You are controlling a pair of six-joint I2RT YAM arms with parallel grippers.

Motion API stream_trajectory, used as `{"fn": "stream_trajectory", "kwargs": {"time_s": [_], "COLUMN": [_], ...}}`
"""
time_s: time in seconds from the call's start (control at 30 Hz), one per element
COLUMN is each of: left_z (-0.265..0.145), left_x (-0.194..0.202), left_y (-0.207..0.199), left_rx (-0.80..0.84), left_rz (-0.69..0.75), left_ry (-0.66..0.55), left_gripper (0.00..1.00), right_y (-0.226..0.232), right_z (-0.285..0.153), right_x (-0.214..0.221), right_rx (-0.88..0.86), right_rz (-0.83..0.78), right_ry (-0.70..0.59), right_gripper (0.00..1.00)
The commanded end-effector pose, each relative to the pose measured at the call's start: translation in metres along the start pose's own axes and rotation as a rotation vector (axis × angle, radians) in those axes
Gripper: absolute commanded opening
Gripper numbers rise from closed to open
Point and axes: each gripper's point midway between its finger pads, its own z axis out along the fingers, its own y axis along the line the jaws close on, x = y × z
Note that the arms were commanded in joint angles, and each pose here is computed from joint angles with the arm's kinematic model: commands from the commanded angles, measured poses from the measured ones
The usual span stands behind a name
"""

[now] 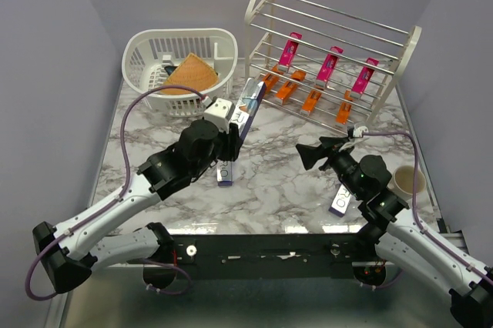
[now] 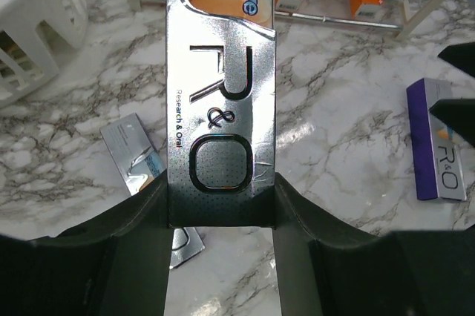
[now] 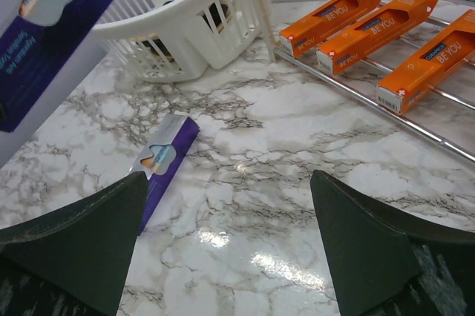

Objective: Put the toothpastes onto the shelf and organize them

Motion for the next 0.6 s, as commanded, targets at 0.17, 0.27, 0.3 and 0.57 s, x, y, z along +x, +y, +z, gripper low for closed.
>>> {"fn": "stream_trajectory", "kwargs": {"time_s": [0.17,0.27,0.3,0.57], "left_z": [0.012,0.029,0.033,0.074], "left_x": [-0.121,-0.148,-0.157,-0.24], "left_y": [-0.026,-0.032,-0.033,-0.028], "left_rx": [-0.007,0.004,0.007,-0.005], "left_rz": [0.113,0.129,0.14,0.179], "left_ry": [-0.161,-0.182,-0.192,-0.293], "left_gripper": [0.39,0.39,0.39,0.43], "right_y": [-0.009,-0.016,-0.017,-0.02], "right_z": [-0.002,-0.002,-0.001,0.006], "right_x": [-0.005,-0.003,-0.003,0.01], "right_rx": [0.041,0.071,0.076,0.082], "right_rz": [-0.011,-0.032,-0.035,-0.05], "right_ry": [-0.036,-0.045,-0.045,-0.021], "right_gripper": [0.99,0.99,0.99,0.98]}}
